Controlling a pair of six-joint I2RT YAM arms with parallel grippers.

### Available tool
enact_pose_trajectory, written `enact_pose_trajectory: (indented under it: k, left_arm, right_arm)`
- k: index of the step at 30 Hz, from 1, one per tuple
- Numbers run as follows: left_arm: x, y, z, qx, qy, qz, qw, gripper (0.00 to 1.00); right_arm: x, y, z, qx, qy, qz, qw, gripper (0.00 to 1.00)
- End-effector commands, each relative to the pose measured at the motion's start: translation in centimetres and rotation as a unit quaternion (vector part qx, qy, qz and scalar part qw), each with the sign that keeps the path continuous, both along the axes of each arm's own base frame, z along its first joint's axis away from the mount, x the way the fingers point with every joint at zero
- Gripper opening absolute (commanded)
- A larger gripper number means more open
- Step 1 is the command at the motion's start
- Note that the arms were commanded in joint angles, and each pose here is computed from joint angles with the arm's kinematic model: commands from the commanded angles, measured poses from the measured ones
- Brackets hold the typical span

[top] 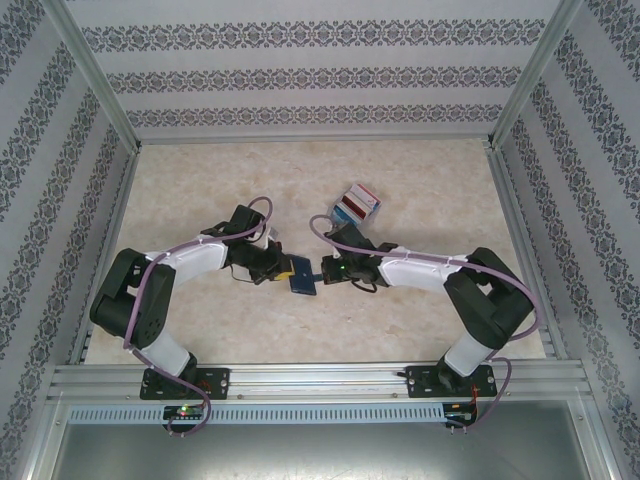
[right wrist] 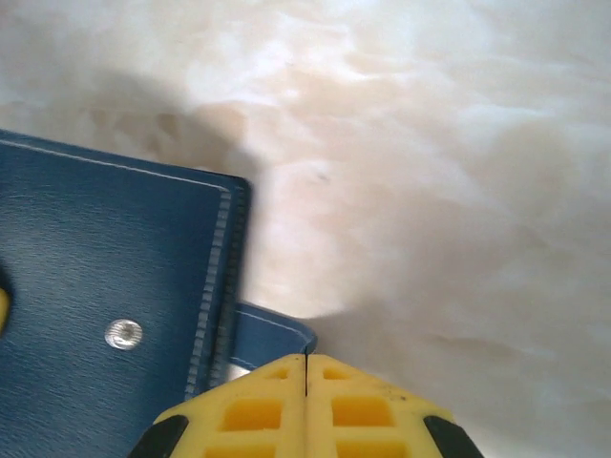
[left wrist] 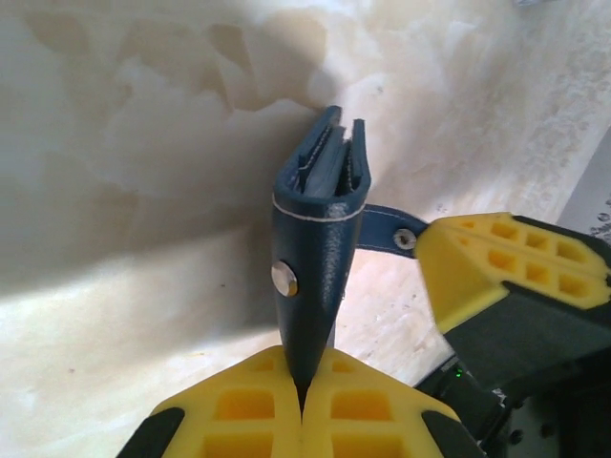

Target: Put the credit cards into the card holder

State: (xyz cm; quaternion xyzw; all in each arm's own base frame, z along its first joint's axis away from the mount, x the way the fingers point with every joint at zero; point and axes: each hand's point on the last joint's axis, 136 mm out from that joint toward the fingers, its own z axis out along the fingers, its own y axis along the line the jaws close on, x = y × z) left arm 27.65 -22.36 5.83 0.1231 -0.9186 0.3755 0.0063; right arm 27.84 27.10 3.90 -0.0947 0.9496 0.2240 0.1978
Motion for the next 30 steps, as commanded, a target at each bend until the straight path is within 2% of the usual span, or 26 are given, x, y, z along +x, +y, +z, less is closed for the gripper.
enact_pose_trajectory:
  k: [1, 2, 3, 7, 15, 23, 24, 25, 30]
  left_arm:
    - [-1.3, 0.9, -2.5, 0.040, 0.018, -0.021, 0.999, 0.32]
    - [-1.4, 1.0, -2.8, 0.044, 0.020, -0.026, 0.998, 0.46]
    - [-1.4, 1.1, -3.0, 0.048, 0.022, -0.029, 0.998, 0.55]
    - [-1.2, 1.0, -2.7, 0.044, 0.011, -0.034, 0.998, 0.68]
    - [-0.9, -0.5, -0.8, -0.009, -0.009, -0.053, 0.999, 0.73]
    - [-1.1, -0.9, -0.8, -0.022, 0.000, -0.060, 0.998, 0.76]
    - [-1.1, -1.1, -0.5, -0.030, -0.002, -0.060, 0.998, 0.78]
    - [-1.1, -1.3, -0.2, -0.038, -0.004, -0.060, 0.997, 0.84]
    - [-1.0, -1.8, 0.6, -0.060, -0.013, -0.069, 0.996, 0.88]
  right_arm:
    - [-0.9, -0.1, -0.1, 0.052, 0.026, 0.000, 0.998, 0.00]
    - [-1.1, -0.1, -0.1, 0.060, 0.026, 0.006, 0.998, 0.00]
    - [-1.3, 0.0, 0.0, 0.066, 0.026, 0.012, 0.997, 0.00]
    - [-1.8, 1.3, 2.3, 0.113, 0.008, 0.045, 0.993, 0.00]
    - [-3.0, 3.3, 7.9, 0.207, -0.086, 0.077, 0.971, 0.00]
    - [-3.6, 4.9, 9.5, 0.252, -0.095, 0.097, 0.958, 0.00]
    - [-3.7, 5.0, 9.8, 0.258, -0.097, 0.097, 0.956, 0.00]
    - [-3.8, 5.0, 10.0, 0.264, -0.100, 0.097, 0.955, 0.00]
    - [-3.7, 5.0, 10.5, 0.268, -0.114, 0.101, 0.951, 0.00]
